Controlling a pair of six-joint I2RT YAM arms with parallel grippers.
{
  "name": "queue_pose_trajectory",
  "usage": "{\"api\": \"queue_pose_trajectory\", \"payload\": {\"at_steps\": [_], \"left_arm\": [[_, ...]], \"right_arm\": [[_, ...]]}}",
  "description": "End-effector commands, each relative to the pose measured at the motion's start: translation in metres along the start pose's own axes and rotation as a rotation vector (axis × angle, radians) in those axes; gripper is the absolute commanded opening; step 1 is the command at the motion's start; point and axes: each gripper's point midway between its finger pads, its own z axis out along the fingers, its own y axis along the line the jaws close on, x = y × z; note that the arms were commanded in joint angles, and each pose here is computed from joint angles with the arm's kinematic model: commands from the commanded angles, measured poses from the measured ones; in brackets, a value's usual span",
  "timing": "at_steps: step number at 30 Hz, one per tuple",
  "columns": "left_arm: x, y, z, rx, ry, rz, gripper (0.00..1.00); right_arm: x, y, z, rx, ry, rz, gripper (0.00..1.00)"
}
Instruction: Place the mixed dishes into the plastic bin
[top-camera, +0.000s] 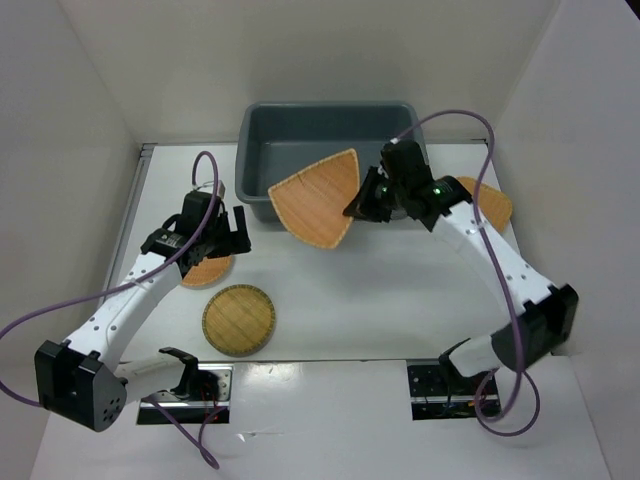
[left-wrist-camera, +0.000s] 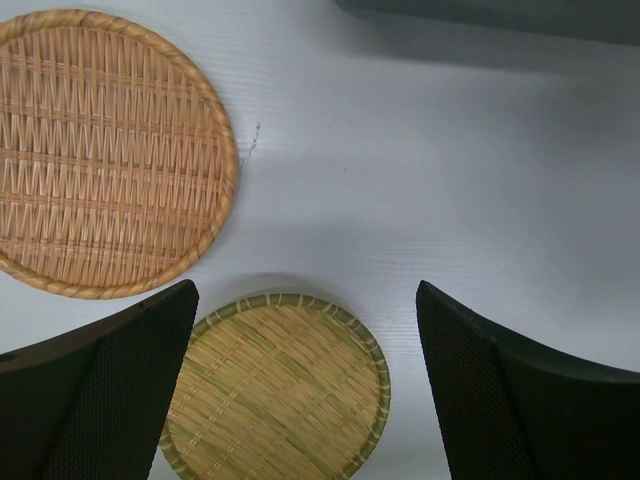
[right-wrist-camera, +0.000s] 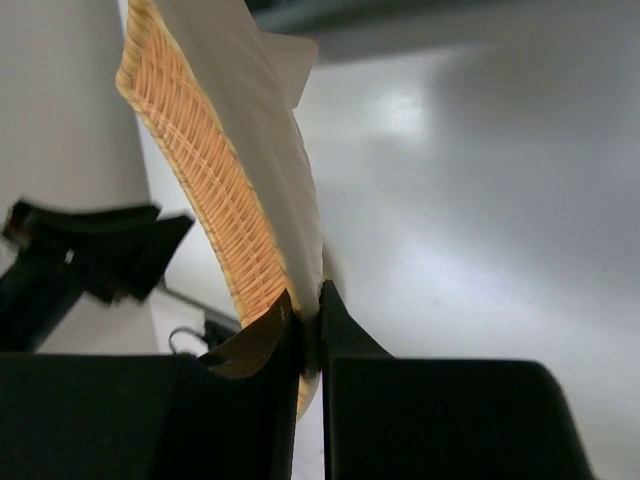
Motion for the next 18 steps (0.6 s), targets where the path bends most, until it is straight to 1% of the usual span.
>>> {"api": "queue_pose_trajectory", "payload": {"at_steps": [1,3,4,5,6,7,8,9,10,11,12,13,14,15,16,18], "left_arm": [[-0.017,-0.004,-0.012,0.008,-0.060,-0.009,0.96],[-0.019,-0.004,-0.014,0.012,-0.068,-0.010,0.96],[-0.019,-0.004,-0.014,0.012,-0.068,-0.010,0.96],[-0.018,-0.005,-0.014,0.020,-0.064,-0.010,0.96],[-0.018,-0.005,-0.014,0.020,-0.064,-0.010,0.96],[-0.019,-0.008,-0.014,0.034,-0.068,-0.011,0.96],[-0.019,-0.009,-0.014,0.042,-0.064,-0.011,0.96],[-0.019,-0.009,-0.014,0.042,-0.064,-0.011,0.96],[-0.018,-0.011,-0.015,0.053,-0.059,-0.010,0.96],[-0.017,-0.013,-0.015,0.062,-0.055,-0.010,0.96],[-0.018,-0.013,-0.017,0.066,-0.064,-0.011,0.96],[-0.014,-0.012,-0.015,0.061,-0.054,-0.010,0.96],[-0.014,-0.013,-0.015,0.070,-0.050,-0.018,0.96],[-0.010,-0.012,-0.014,0.065,-0.040,-0.017,0.96],[-0.013,-0.010,-0.013,0.063,-0.050,-0.025,0.96],[-0.013,-0.010,-0.013,0.066,-0.048,-0.031,0.96]], "right_arm": [[-0.080,0.019,0.031,-0.024,-0.202,-0.083,0.00],[-0.101,0.015,0.052,-0.001,-0.230,-0.111,0.00],[-0.122,0.023,0.053,-0.005,-0.272,-0.121,0.00],[-0.125,0.013,0.085,0.032,-0.247,-0.131,0.00],[-0.135,0.009,0.095,0.044,-0.251,-0.146,0.00],[-0.158,0.018,0.094,0.026,-0.293,-0.153,0.00],[-0.158,0.007,0.125,0.054,-0.261,-0.157,0.00],[-0.164,0.001,0.134,0.069,-0.257,-0.149,0.00],[-0.179,0.014,0.134,0.045,-0.288,-0.168,0.00],[-0.185,0.008,0.143,0.057,-0.285,-0.161,0.00],[-0.178,-0.009,0.170,0.095,-0.239,-0.163,0.00],[-0.194,-0.003,0.168,0.081,-0.271,-0.161,0.00],[-0.194,-0.004,0.177,0.080,-0.259,-0.160,0.00],[-0.185,-0.021,0.200,0.115,-0.214,-0.150,0.00],[-0.194,-0.014,0.200,0.099,-0.235,-0.155,0.00],[-0.196,-0.023,0.213,0.107,-0.221,-0.147,0.00]]}}
